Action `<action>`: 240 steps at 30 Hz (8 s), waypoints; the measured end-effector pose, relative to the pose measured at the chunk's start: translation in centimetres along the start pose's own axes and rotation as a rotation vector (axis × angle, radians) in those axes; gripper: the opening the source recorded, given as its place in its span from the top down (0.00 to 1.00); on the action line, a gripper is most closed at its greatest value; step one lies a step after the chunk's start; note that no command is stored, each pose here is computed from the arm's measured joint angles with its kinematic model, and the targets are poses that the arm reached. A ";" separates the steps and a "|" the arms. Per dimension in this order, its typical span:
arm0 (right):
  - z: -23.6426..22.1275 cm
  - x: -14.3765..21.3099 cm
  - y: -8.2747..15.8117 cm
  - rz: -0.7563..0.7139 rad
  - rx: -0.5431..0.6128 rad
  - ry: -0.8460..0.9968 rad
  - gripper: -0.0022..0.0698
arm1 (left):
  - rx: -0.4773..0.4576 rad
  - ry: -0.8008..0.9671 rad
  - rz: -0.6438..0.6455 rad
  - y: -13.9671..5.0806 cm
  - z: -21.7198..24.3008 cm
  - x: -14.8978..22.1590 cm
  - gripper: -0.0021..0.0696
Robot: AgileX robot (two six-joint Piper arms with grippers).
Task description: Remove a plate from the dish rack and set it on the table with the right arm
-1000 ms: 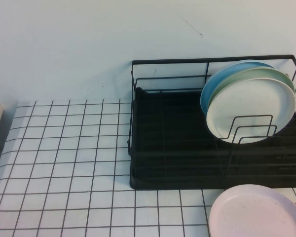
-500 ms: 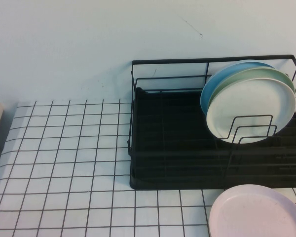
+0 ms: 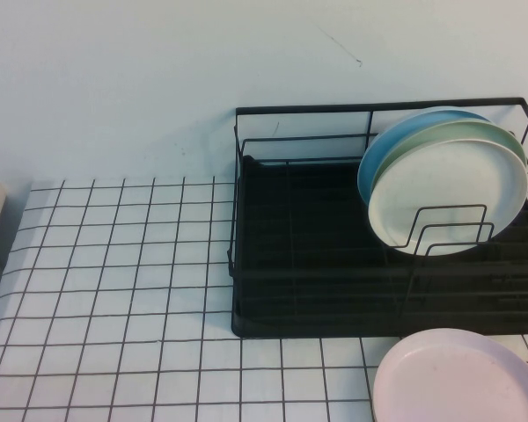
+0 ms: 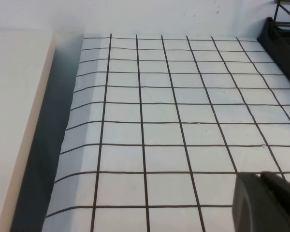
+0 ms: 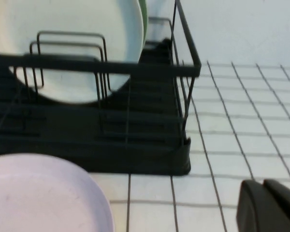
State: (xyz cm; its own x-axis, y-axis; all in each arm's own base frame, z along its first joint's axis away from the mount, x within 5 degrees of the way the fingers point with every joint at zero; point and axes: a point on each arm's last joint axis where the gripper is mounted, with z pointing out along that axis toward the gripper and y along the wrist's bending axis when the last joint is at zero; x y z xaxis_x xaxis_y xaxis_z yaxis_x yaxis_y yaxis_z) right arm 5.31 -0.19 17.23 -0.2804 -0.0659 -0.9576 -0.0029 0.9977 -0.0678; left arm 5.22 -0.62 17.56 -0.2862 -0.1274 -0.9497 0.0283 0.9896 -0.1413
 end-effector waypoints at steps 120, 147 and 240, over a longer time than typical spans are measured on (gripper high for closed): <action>10.5 -23.8 4.9 -0.211 -0.886 0.548 0.83 | 0.000 0.000 -0.006 0.0 0.0 0.0 0.98; 13.8 -8.2 4.1 -0.059 -0.623 0.883 0.79 | 0.000 0.000 -0.006 0.0 0.0 0.0 0.98; -0.1 0.3 0.2 -0.014 -0.012 0.043 0.97 | 0.000 0.000 -0.002 0.0 0.0 0.0 0.98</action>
State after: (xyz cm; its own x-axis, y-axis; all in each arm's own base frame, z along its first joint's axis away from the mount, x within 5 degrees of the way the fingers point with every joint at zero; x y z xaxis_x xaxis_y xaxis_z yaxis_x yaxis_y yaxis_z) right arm 5.16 -0.04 16.97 -0.3213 -0.0797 -0.9436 -0.0190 0.9968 -0.0777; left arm 5.22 -0.62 17.56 -0.2862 -0.1292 -0.9494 0.0278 0.9893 -0.1430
